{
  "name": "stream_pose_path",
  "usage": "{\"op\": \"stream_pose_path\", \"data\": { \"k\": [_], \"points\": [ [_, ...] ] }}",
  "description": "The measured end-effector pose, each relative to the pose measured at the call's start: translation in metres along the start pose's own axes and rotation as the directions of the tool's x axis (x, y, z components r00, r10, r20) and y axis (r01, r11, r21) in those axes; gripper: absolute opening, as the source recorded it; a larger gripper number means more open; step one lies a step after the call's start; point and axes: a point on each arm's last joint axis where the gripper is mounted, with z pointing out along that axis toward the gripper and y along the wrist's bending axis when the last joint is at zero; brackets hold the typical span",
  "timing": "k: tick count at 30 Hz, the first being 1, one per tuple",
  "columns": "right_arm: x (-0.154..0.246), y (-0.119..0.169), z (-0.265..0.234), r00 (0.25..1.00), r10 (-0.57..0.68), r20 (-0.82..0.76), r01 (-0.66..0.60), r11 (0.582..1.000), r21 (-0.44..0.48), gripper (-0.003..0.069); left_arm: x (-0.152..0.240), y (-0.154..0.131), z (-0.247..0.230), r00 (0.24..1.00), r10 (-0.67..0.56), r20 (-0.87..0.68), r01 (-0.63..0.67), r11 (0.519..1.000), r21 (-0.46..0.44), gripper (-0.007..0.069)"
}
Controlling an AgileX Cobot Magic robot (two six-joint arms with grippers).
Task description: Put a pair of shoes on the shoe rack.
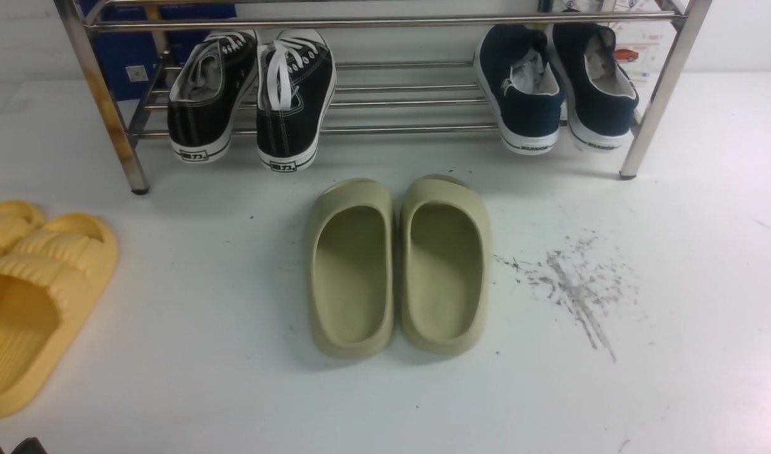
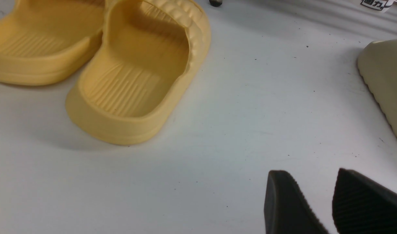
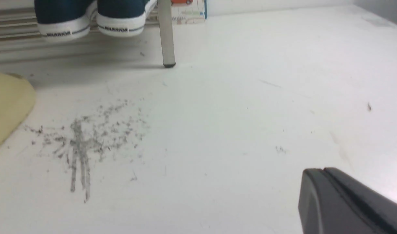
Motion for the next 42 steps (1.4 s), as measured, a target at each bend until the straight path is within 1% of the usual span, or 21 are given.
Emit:
{"op": "stream_pose_path", "data": {
  "k": [4,16,42],
  "points": [
    [0.0039,-0.0004,-0.0003,0.999,0.006,-0.048,-0.006,1.0,0.005,-0.0005,0.0,0.0,0.0,1.0,0.0,0.0,0.0,1.0,0.0,0.0238],
    [0.0052,0.004,-0.0012,0.997,0.0,-0.081,-0.006,0.997,-0.073,-0.0005,0.0,0.0,0.0,1.0,0.0,0.0,0.0,1.0,0.0,0.0238],
    [0.0054,0.0043,-0.0012,0.997,0.003,-0.083,-0.009,0.997,-0.076,0.0002,0.0,0.0,0.0,1.0,0.0,0.0,0.0,1.0,0.0,0.0238]
  ]
}}
